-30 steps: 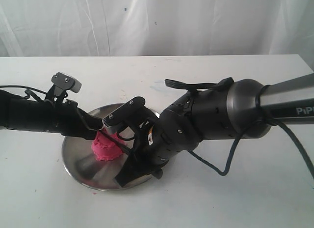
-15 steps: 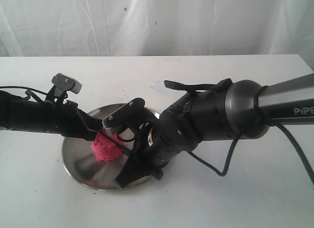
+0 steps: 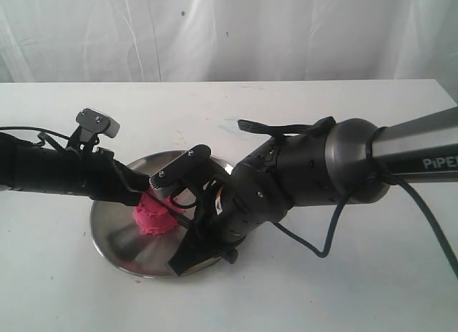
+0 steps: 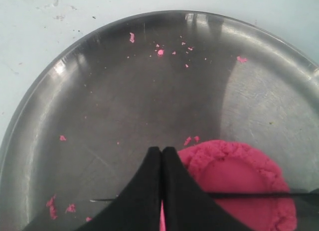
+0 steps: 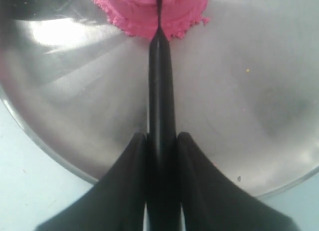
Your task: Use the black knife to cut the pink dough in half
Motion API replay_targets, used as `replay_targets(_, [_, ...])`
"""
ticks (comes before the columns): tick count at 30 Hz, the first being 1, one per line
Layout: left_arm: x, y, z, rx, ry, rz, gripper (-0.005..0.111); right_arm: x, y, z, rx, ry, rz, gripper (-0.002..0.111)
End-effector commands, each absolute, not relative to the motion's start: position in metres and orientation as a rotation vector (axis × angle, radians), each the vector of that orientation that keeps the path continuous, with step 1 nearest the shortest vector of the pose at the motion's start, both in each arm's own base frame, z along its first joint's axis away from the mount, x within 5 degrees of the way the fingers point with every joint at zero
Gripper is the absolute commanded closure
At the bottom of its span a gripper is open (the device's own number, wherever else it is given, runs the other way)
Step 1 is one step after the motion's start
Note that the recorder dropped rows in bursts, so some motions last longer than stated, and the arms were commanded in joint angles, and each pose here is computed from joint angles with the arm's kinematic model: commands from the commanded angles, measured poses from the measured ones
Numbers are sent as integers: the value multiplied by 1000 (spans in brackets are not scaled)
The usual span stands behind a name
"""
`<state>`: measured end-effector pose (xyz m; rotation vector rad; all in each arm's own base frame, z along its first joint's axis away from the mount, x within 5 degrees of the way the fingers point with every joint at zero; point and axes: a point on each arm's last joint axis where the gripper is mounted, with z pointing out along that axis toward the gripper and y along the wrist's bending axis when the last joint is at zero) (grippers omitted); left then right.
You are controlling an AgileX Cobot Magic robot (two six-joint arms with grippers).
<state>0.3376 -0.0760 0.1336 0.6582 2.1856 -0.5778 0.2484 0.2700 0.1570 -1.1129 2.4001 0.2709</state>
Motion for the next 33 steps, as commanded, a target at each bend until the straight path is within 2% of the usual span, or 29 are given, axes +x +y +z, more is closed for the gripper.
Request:
replay_targets(1, [335,-75,114,637,2256,-559,107,248,271,155,-1124,2394,270,108])
replay_targets(5, [337,-74,121,642,2236,-546,107,248,271,155,-1124,2394,270,108])
replay_targets(12, [340,-70,172,632,2113,-431,107,248,271,155,-1124,2394,270,108])
replay_targets(16, [338,-69,185,601,2093,-425,107,248,271,155,-1124,2394,270,108])
replay_targets(33, [334,-69,151,603,2194,-455,107,247,270,155,-1126,2399,267,108])
